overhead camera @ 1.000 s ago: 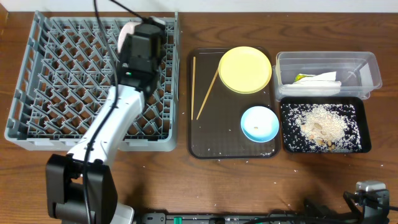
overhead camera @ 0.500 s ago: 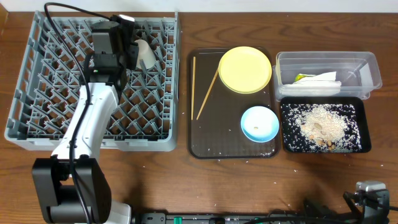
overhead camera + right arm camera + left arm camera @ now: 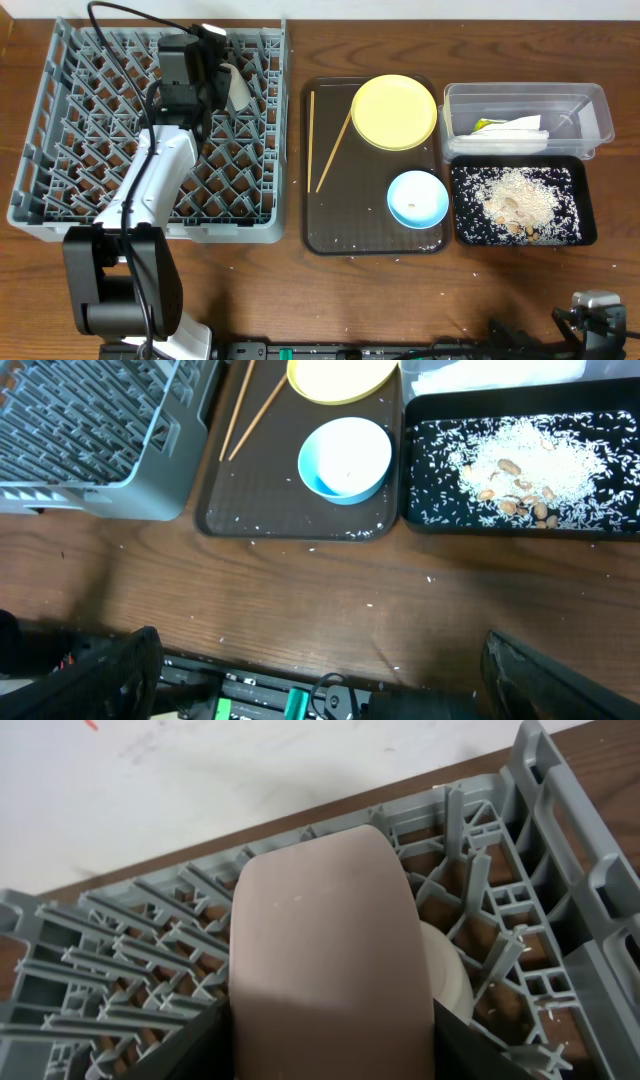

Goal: Sort waste into correct bins and load items into the dishwasher
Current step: 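Press the pink bowl upright into the rack and open the left gripper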

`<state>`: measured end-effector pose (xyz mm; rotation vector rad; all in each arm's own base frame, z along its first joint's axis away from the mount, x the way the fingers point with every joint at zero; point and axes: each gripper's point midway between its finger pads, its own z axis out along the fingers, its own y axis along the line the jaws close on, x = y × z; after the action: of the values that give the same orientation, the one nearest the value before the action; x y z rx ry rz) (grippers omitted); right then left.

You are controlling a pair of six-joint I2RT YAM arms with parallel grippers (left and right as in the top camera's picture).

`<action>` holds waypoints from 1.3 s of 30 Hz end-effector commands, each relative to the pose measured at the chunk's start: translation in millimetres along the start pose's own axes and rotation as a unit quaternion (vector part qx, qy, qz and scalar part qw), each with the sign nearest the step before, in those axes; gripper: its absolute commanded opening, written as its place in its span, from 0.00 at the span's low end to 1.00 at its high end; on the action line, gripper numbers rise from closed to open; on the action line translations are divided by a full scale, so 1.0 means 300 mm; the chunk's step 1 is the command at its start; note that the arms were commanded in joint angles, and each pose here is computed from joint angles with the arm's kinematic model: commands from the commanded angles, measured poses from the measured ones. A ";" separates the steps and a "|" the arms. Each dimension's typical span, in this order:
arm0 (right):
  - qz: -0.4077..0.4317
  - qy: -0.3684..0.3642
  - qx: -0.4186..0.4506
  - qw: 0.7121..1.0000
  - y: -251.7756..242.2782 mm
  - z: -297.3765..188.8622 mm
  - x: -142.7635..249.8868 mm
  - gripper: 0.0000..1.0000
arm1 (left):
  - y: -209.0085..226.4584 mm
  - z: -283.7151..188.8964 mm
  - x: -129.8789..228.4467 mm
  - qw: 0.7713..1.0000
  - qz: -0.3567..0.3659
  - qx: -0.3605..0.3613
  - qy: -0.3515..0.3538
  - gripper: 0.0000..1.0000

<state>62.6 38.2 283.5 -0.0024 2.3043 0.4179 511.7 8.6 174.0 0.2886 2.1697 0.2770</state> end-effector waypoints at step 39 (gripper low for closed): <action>0.009 -0.003 0.007 1.000 -0.006 0.000 -0.004 0.99 | 0.065 0.000 -0.015 0.998 0.033 -0.050 0.005 0.79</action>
<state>62.6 38.2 283.5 -0.0024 2.3043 0.4179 512.8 21.8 158.5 0.3370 2.2020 0.4102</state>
